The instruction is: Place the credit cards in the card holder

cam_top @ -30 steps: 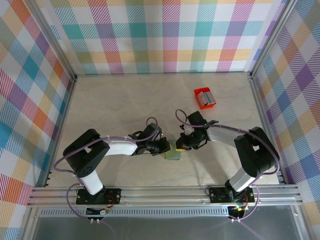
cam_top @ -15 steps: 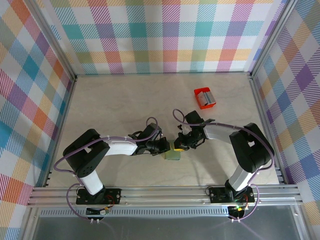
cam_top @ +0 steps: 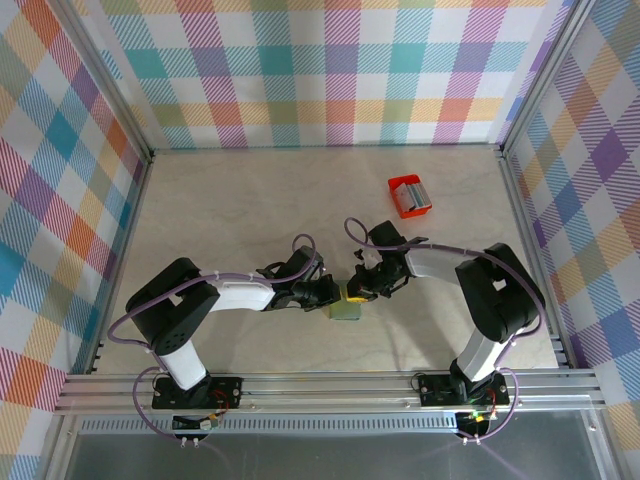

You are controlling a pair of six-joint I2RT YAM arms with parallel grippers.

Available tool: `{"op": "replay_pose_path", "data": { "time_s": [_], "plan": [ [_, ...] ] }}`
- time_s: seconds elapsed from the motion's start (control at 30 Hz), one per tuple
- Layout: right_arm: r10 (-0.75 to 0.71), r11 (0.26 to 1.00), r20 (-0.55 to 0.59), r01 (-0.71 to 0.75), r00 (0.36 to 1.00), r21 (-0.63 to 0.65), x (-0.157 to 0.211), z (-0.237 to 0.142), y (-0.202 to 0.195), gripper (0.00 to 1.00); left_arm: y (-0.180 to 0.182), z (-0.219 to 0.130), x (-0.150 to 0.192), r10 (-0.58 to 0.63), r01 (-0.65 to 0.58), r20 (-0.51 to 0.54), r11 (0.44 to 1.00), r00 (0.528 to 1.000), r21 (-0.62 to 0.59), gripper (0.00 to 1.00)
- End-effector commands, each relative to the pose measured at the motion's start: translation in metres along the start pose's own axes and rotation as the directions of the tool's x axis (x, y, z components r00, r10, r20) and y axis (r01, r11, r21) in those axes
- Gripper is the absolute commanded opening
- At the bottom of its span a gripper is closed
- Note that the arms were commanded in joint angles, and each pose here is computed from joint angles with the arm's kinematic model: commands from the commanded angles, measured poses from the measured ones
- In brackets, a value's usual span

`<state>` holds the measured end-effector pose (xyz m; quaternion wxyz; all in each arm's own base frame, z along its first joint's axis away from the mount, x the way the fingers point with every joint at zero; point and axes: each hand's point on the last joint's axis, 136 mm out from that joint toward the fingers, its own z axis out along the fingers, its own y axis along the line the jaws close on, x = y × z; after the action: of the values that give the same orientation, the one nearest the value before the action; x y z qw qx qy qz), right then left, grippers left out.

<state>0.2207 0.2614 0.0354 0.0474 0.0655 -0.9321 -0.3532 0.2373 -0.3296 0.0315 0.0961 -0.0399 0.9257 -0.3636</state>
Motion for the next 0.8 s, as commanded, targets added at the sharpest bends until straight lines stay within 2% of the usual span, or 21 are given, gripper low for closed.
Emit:
{"op": "replay_pose_path", "data": {
  "time_s": [0.0, 0.5, 0.77],
  "plan": [
    [0.024, 0.999, -0.018, -0.024, 1.000, 0.030, 0.001, 0.007, -0.007, 0.00, 0.014, 0.000, 0.011, 0.005, -0.007, -0.038, 0.998, 0.999, -0.056, 0.10],
    [0.103, 0.981, -0.021, -0.098, 0.994, 0.167, 0.002, 0.016, -0.039, 0.00, 0.019, -0.002, 0.014, 0.007, -0.010, -0.038, 0.998, 0.999, -0.069, 0.10],
    [0.085, 0.988, 0.020, -0.086, 0.996, 0.129, -0.002, 0.004, -0.024, 0.01, 0.022, -0.001, 0.015, 0.012, -0.016, -0.043, 0.997, 0.999, -0.075, 0.10]
  ]
}}
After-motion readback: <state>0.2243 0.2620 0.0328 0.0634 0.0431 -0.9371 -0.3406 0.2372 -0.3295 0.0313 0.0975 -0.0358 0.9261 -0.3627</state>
